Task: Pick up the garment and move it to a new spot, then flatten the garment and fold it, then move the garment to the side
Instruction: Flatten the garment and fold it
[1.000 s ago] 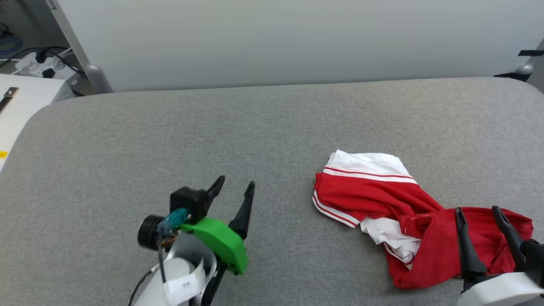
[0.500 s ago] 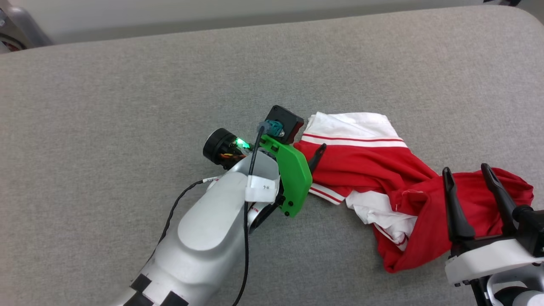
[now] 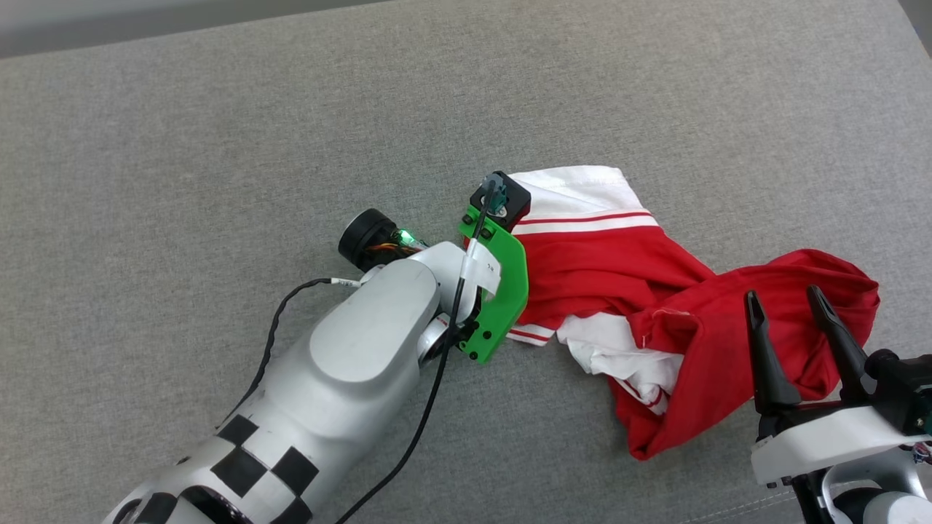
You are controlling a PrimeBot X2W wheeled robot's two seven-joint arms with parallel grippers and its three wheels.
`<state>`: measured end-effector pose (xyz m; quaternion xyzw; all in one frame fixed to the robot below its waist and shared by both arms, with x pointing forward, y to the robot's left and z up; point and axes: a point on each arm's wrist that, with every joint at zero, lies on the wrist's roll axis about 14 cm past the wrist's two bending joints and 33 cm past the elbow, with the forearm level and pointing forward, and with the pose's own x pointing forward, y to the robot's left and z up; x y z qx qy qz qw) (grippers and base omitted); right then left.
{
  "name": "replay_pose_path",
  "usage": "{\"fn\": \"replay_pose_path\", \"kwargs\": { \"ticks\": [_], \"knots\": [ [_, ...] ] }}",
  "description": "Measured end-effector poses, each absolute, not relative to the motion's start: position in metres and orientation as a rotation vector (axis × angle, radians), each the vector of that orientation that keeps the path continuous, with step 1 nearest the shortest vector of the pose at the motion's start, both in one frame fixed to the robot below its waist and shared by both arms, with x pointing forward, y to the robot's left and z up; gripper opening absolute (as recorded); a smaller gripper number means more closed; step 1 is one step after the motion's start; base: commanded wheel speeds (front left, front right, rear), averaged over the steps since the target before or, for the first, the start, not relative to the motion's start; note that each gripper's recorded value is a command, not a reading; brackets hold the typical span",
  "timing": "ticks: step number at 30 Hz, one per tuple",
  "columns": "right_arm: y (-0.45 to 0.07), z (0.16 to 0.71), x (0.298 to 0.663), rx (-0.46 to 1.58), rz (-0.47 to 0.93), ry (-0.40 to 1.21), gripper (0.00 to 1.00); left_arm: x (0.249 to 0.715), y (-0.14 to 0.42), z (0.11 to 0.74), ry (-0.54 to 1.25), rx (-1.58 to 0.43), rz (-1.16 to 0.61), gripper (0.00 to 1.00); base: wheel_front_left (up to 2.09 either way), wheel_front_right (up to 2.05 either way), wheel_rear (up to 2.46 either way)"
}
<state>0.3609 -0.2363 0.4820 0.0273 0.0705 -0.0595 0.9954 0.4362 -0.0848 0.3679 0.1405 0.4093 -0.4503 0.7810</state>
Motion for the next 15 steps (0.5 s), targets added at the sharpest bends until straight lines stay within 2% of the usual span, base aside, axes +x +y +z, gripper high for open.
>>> {"fn": "replay_pose_path", "kwargs": {
  "ticks": [7, 15],
  "knots": [
    [-0.235, 0.486, 0.362, 0.076, -0.115, 0.121, 1.00, 0.456, -0.074, 0.387, 0.728, 0.232, -0.929, 0.00, 0.00, 0.00, 0.00],
    [-0.236, 0.500, 0.361, 0.090, -0.110, 0.086, 1.00, 0.490, -0.009, 0.430, 0.526, 0.172, -0.718, 0.00, 0.00, 0.00, 0.00]
  ]
}}
